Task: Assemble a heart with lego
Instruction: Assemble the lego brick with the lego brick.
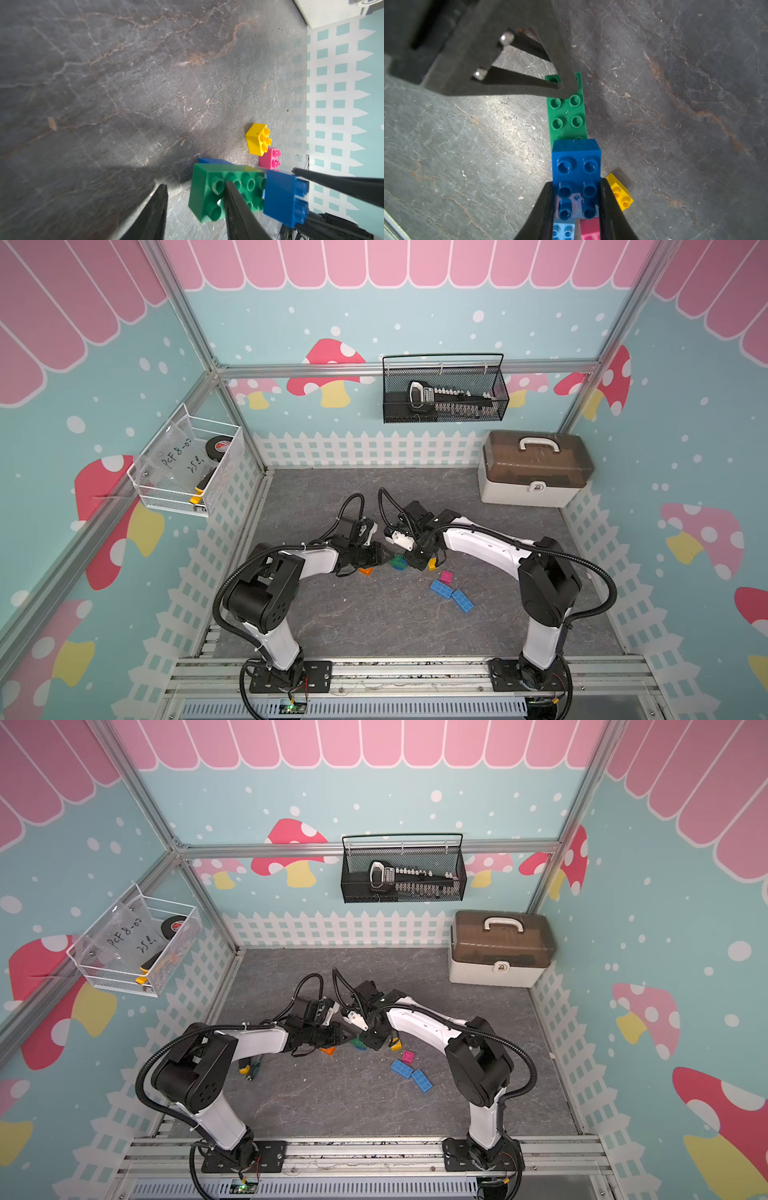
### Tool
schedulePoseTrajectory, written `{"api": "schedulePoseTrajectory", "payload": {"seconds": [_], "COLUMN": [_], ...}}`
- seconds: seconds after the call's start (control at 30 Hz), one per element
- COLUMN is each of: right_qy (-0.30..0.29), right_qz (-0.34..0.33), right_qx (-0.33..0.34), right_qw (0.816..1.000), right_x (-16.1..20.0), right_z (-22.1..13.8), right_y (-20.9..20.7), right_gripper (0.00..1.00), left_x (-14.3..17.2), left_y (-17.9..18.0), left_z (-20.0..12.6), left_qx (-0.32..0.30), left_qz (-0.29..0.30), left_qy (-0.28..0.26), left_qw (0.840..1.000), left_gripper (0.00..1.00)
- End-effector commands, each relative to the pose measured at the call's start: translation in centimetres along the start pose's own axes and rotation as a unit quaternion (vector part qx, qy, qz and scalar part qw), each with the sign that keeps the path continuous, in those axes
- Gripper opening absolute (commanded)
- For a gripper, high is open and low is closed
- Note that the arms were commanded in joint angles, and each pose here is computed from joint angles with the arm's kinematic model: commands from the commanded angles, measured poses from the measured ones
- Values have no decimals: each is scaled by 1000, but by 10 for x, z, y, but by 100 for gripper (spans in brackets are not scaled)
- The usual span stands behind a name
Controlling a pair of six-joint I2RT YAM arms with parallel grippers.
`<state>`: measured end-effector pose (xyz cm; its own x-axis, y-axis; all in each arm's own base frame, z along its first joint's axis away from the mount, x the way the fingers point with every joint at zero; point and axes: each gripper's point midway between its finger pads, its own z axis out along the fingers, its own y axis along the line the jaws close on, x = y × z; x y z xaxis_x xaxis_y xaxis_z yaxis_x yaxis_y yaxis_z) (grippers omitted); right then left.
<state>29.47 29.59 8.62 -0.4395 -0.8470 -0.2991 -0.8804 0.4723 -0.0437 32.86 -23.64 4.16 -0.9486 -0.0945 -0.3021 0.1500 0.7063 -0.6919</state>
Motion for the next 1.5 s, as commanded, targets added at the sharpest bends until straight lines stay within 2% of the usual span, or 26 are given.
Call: {"api": "schedulePoseTrajectory", "payload": {"seconds": [0.0, 0.2, 0.53, 0.8, 1.47], "right_qy": [1, 15, 52, 49, 114], "right_qz": [-28, -35, -28, -29, -30], "right_qx": [-5, -21, -43, -52, -66], "right_qw": [1000, 999, 997, 997, 991], "right_x": [-7, -9, 9, 2, 7], "right_z": [0, 8, 22, 24, 39], "right_y": [0, 2, 9, 7, 4], "right_gripper": [16, 16, 16, 16, 16], "left_x": [-5, -9, -9, -8, -6], "left_y": [0, -9, -12, -10, -6], "left_z": [2, -4, -4, -1, 4], "left_qx": [1, 10, 13, 14, 12], "left_qz": [11, 27, 31, 29, 29], "left_qy": [1, -12, -12, -6, 2], "left_qw": [1000, 1000, 999, 999, 999], "left_gripper": [43, 44, 44, 44, 41]}}
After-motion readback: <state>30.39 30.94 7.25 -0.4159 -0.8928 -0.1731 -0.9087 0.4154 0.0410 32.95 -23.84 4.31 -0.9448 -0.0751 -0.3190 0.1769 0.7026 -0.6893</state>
